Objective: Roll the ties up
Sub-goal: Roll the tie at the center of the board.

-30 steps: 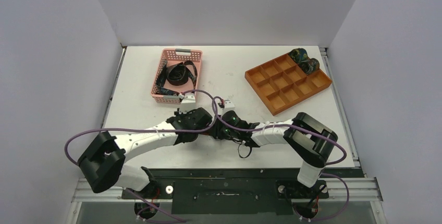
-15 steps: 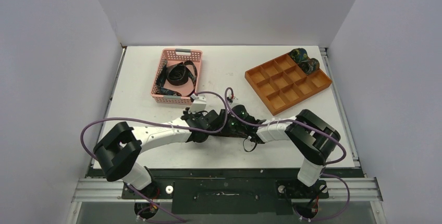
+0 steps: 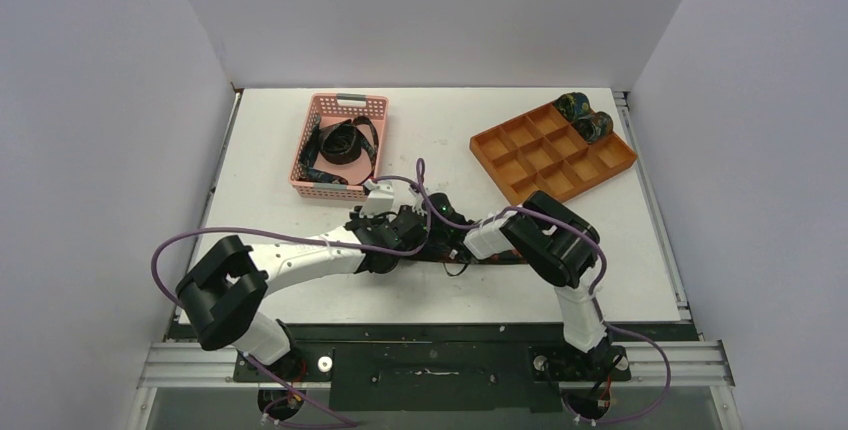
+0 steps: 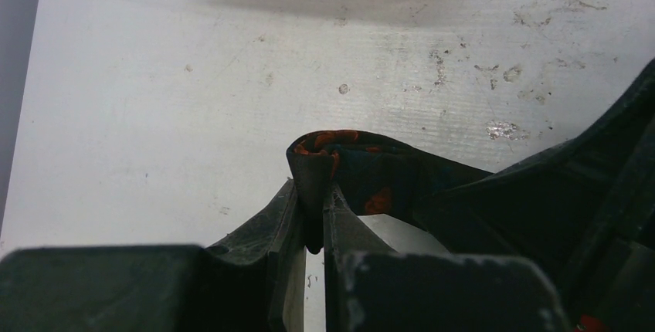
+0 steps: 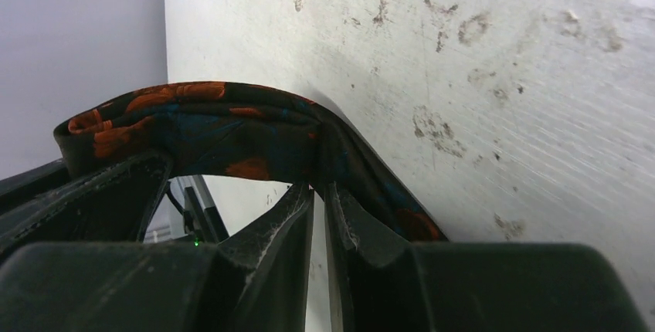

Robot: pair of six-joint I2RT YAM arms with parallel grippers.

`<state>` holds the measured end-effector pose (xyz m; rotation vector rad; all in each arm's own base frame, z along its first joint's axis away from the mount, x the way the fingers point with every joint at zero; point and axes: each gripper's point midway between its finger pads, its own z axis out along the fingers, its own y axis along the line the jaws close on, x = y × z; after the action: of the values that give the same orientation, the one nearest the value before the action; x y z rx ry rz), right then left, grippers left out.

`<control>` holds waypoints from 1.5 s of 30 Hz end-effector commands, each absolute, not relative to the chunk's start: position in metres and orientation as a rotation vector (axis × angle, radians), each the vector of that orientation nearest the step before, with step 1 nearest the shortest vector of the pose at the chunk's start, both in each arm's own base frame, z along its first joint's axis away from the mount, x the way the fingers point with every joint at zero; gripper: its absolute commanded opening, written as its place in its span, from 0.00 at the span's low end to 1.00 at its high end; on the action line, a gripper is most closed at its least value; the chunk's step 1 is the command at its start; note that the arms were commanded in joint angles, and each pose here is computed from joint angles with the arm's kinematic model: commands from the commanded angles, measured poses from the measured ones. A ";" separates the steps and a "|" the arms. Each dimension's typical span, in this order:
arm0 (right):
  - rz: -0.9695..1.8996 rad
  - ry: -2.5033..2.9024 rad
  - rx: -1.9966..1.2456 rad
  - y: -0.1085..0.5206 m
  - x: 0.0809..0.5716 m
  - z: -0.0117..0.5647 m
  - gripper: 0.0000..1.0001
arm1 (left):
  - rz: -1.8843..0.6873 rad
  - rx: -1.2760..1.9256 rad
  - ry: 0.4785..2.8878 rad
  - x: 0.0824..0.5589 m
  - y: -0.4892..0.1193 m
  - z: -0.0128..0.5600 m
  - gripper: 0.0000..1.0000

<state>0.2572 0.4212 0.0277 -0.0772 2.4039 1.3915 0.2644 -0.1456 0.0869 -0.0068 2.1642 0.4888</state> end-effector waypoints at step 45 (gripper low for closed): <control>1.061 2.359 0.032 0.355 0.310 0.073 0.38 | -0.007 0.237 2.214 0.272 -0.244 0.062 0.00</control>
<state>0.2949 0.3698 0.0475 0.0392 2.4446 1.1323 0.2658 -0.2252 0.0525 0.2272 2.2222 0.0670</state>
